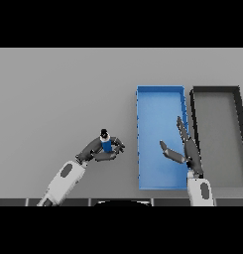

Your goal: Pick up the blue pipe and place it into the blue bin.

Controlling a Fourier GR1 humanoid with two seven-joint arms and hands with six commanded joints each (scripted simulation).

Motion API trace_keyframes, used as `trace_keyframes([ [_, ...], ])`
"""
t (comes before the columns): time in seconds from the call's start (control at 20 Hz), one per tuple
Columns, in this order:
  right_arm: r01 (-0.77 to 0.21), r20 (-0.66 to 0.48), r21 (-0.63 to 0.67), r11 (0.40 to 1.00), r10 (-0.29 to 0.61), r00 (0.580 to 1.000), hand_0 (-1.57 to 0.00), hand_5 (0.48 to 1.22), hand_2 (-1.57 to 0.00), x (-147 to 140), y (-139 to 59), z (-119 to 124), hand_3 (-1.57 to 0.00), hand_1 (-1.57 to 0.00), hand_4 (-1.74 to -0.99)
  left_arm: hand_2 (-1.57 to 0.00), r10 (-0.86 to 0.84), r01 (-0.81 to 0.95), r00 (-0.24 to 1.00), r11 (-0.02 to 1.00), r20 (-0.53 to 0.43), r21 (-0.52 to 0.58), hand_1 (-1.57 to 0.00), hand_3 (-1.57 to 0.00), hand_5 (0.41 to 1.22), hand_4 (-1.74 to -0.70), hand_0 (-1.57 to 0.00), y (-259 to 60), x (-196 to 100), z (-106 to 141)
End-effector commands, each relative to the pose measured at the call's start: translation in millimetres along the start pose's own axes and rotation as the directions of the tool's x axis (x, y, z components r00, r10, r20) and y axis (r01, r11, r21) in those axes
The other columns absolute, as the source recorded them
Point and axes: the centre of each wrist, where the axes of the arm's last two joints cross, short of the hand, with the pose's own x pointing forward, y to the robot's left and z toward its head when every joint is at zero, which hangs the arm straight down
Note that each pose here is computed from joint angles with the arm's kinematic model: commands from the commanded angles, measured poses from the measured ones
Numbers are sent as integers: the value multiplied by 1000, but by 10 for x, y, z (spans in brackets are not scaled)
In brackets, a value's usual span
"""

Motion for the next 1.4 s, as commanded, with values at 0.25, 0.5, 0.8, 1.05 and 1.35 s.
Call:
trace_keyframes([
  [0.25,4,4,8,1000,-4,1000,1,616,1,-11,73,-14,1,1,-1255,-1388,-44,43,997,999,59,22,-1366,-1307,1139,-1649,-1334,-112,10,-23],
  [0.5,-9,-1,3,1000,9,1000,1,627,1,-6,68,-38,1,1,-1248,-1511,-31,30,977,1000,209,8,-1504,-1415,1194,-1706,-1493,-167,308,-82],
  [0.8,-26,8,8,1000,26,1000,1,635,1,-48,-20,-15,1,1,-1217,-1555,-43,63,956,996,290,-61,-1553,-1445,1214,-1723,-1551,-250,749,-137],
  [1.05,-39,16,5,999,38,999,1,631,1,-38,-27,-16,1,1,-1189,-1566,-56,82,965,992,258,-93,-1565,-1442,1219,-1727,-1564,-282,849,-184],
  [1.35,-26,14,-31,999,26,1000,1,629,1,-54,18,67,1,1,-1186,-1570,-57,86,966,991,251,-106,-1569,-1443,1219,-1730,-1569,-274,833,-141],
])
